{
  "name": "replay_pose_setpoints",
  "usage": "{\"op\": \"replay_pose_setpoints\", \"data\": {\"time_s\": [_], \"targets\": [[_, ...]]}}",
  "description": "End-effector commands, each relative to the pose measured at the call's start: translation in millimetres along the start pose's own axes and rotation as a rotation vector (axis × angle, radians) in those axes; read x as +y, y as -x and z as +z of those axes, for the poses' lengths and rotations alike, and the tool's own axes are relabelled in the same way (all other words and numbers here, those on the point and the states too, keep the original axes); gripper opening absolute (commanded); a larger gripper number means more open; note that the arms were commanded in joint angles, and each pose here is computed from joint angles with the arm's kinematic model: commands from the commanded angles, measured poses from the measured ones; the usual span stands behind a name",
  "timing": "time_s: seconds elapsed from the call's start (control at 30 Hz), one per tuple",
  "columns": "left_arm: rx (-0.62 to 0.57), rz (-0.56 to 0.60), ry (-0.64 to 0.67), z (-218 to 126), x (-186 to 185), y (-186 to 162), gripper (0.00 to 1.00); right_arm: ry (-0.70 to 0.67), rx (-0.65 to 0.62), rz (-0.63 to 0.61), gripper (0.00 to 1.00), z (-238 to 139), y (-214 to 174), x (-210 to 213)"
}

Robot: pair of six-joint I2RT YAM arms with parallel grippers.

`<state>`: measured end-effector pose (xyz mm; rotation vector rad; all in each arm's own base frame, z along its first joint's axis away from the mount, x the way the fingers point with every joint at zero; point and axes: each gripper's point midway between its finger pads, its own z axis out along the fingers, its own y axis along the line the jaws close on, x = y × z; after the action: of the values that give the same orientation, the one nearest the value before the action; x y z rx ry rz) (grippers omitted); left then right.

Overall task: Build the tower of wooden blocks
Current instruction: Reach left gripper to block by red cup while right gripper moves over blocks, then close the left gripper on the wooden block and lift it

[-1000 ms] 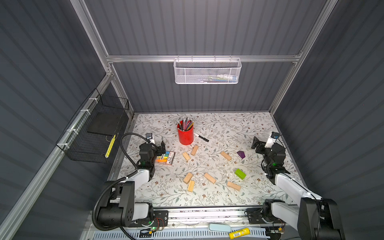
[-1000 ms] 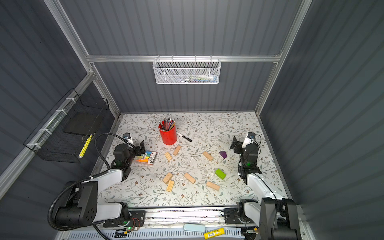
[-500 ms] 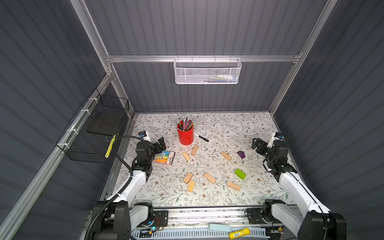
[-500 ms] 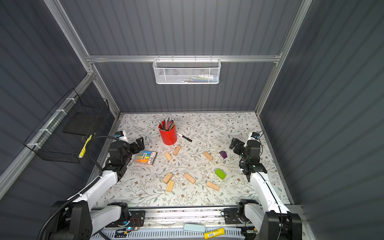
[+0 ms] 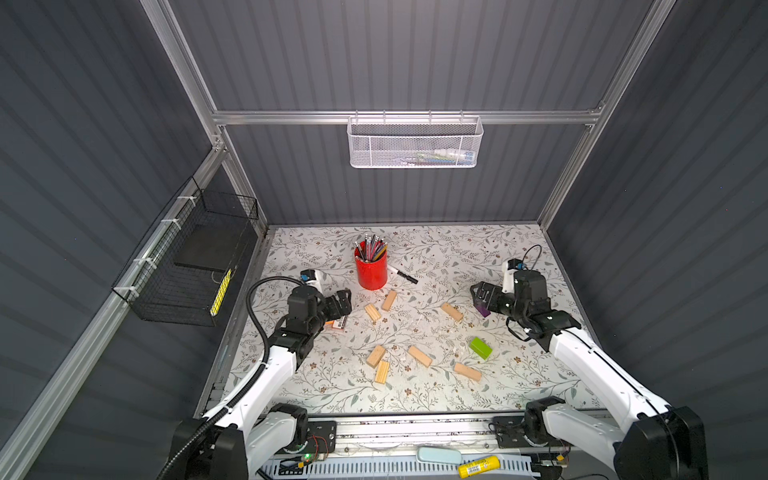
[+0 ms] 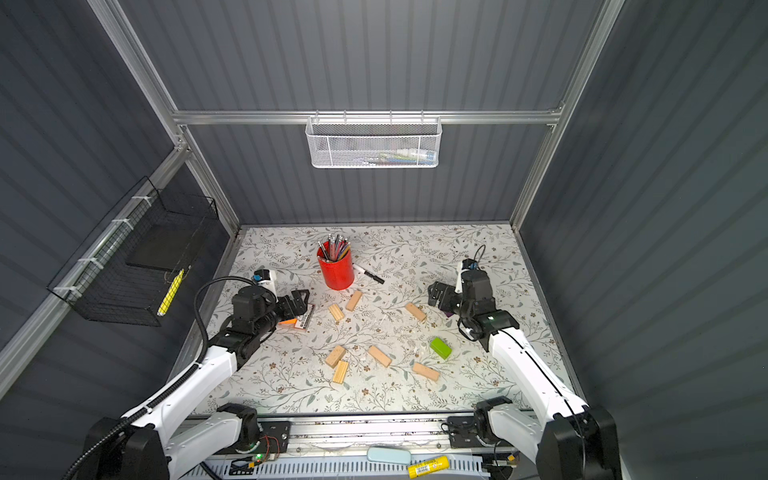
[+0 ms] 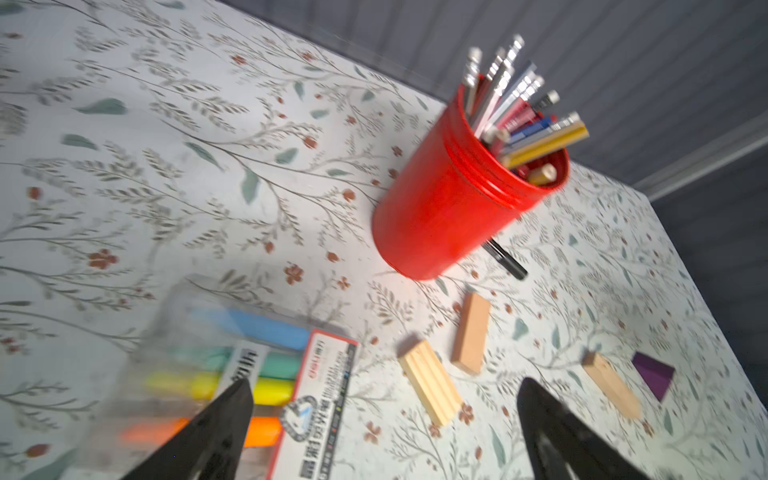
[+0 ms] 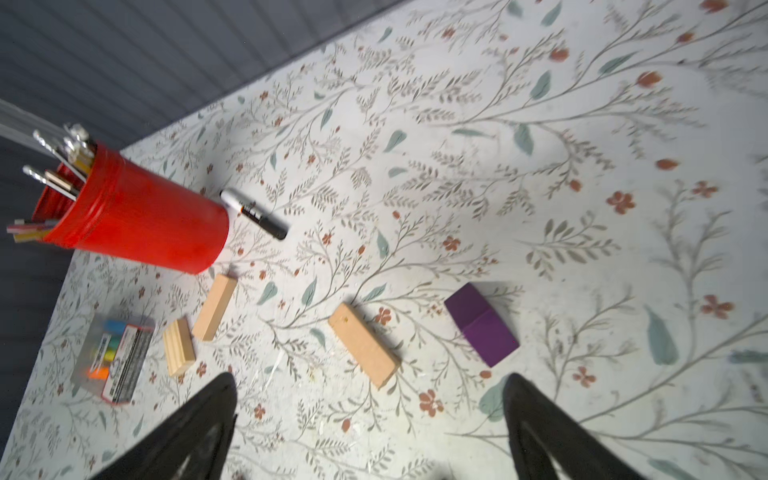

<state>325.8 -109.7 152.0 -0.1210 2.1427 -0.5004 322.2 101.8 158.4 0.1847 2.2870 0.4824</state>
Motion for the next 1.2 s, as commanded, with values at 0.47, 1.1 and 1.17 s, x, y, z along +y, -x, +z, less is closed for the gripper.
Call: {"op": "replay_pose_setpoints", "data": {"time_s": [0.47, 1.1, 1.17], "targets": [[0.304, 0.340, -0.018, 67, -98, -73, 0.81, 0.111, 0.199, -0.035, 0.99, 27, -55, 59], [0.442, 0.401, 0.125, 145, -97, -101, 0.59, 0.147, 0.171, -0.088, 0.99, 27, -49, 66], [0.454, 0.406, 0.142, 150, -94, -104, 0.57, 0.146, 0.169, -0.089, 0.99, 27, -48, 67]]}}
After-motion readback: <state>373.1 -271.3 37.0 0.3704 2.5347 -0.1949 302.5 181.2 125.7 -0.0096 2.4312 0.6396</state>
